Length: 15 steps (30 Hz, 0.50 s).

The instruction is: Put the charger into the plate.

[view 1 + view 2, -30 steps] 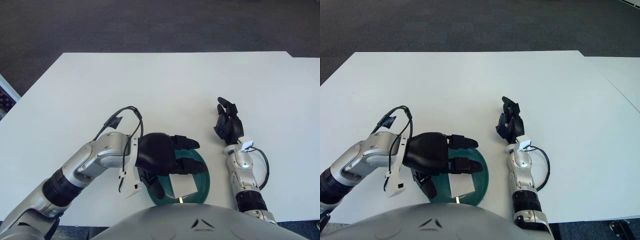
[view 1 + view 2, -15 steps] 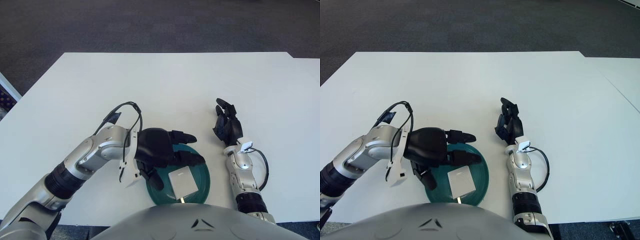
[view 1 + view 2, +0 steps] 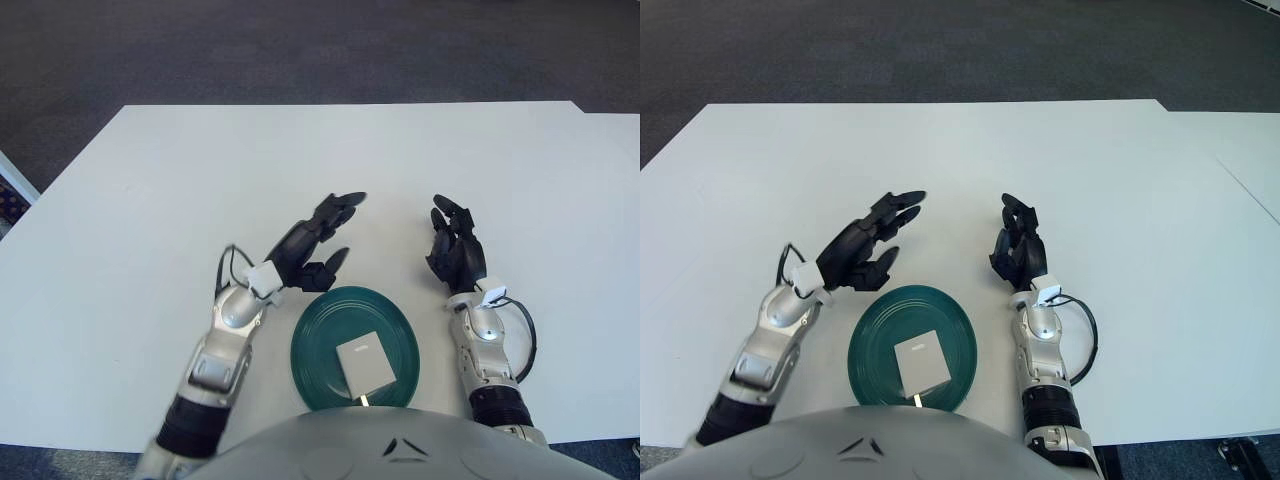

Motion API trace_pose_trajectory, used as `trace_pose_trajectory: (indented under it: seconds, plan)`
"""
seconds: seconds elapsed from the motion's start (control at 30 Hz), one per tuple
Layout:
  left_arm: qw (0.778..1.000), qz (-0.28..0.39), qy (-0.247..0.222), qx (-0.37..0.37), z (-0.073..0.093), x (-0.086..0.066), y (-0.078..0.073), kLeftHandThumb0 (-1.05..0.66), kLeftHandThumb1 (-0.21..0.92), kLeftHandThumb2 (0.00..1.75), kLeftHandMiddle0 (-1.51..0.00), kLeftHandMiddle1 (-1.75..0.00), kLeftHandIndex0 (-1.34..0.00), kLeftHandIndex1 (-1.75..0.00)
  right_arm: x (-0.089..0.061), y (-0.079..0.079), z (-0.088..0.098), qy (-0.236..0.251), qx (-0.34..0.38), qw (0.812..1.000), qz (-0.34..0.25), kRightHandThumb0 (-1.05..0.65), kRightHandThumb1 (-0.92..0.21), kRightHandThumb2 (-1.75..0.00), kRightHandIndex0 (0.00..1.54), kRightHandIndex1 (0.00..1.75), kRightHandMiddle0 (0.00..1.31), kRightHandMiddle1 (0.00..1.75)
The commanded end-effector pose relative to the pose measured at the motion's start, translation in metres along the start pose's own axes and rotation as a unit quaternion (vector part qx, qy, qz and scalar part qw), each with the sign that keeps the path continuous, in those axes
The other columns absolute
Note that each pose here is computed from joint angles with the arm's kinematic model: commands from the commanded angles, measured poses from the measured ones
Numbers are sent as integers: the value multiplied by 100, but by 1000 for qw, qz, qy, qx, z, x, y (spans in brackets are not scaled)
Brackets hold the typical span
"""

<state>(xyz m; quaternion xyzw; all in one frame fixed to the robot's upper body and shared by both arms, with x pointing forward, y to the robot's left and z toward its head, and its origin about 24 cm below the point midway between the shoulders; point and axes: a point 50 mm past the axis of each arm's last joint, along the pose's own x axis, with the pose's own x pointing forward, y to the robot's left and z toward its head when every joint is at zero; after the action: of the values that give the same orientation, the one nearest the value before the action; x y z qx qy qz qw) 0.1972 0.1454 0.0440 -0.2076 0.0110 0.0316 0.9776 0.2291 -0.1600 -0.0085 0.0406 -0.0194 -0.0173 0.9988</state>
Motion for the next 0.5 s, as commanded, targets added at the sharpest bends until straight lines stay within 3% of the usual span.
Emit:
trace_pose_trajectory:
  seconds: [0.0,0.17,0.33,0.47]
  plan:
    - [973,202,5,-113,-32,-5,15,-98,92,77,-51,-11,-14,-98,-59,-6,-65,183,28,982,-25,-83,-92,-88,42,3,0,81]
    - [982,174,27,-69,-46,-16,12,-99,92,79,-55,-12,-20,-101,-57,-6,-64,178,30,983,-22,-83,-92,-89,44,4,1,81]
    - [991,122,52,16,-54,-39,3,-97,92,84,-56,-12,-20,-96,-56,-7,-61,172,29,984,-19,-82,-92,-89,44,3,0,81]
    - [992,103,69,36,-57,-43,5,-96,92,87,-54,-11,-19,-94,-57,-7,-60,171,27,985,-18,-81,-92,-90,43,3,0,79]
